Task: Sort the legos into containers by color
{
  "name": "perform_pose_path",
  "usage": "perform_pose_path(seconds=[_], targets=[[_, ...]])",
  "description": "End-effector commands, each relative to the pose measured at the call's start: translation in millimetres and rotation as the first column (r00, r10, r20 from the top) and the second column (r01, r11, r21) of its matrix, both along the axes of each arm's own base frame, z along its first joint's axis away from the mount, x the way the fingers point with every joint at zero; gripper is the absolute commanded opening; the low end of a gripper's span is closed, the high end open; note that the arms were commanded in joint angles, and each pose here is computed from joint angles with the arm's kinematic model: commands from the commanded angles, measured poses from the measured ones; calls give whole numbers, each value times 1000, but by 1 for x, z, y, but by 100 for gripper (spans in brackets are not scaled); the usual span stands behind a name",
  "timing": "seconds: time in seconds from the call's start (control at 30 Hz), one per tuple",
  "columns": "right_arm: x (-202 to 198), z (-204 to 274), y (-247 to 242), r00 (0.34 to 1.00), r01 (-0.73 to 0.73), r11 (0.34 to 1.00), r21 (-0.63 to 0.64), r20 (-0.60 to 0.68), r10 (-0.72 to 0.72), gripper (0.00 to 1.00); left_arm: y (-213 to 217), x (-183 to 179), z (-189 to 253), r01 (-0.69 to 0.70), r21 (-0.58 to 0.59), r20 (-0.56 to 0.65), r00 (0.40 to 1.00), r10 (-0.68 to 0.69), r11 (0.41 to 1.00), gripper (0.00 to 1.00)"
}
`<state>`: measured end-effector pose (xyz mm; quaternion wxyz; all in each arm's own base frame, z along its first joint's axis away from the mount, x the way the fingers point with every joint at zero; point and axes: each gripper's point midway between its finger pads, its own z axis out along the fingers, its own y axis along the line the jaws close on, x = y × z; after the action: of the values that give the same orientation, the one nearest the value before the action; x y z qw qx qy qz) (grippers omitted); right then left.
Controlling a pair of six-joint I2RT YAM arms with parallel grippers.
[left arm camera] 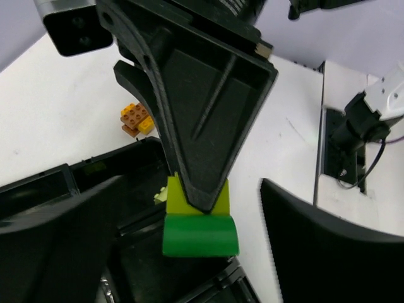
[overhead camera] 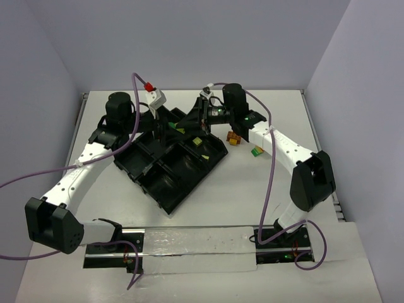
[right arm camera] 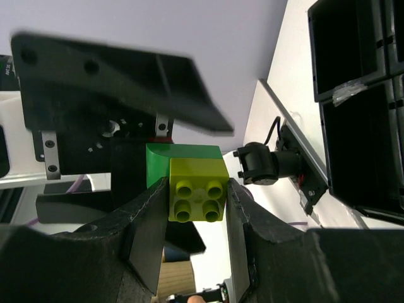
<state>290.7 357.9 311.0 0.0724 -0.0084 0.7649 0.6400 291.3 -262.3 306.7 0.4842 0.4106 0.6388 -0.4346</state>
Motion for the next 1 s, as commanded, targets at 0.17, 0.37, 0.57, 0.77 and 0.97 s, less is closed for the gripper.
perform_pose_path(seconds=[0.17, 0.37, 0.57, 0.77, 0.97], targets=[[-2, 19, -10, 996, 2, 1000, 28, 89, -4, 0, 10, -5, 36, -93, -42, 53, 994, 95, 995, 99], [14, 7, -38, 993, 85, 996, -10, 79, -84, 0, 26, -4, 40, -186, 14, 21, 982, 186, 982, 99], [33, -13, -74, 983, 175, 982, -72, 62, -171, 0, 37, 3, 47, -299, 8, -95, 950, 298, 954, 99], [43, -18, -89, 975, 216, 972, -94, 69, -210, 0, 48, 23, 40, -450, 12, -187, 876, 444, 893, 99], [46, -11, -86, 979, 194, 978, -79, 74, -189, 0, 37, 18, 20, -405, -20, -254, 886, 387, 914, 99]])
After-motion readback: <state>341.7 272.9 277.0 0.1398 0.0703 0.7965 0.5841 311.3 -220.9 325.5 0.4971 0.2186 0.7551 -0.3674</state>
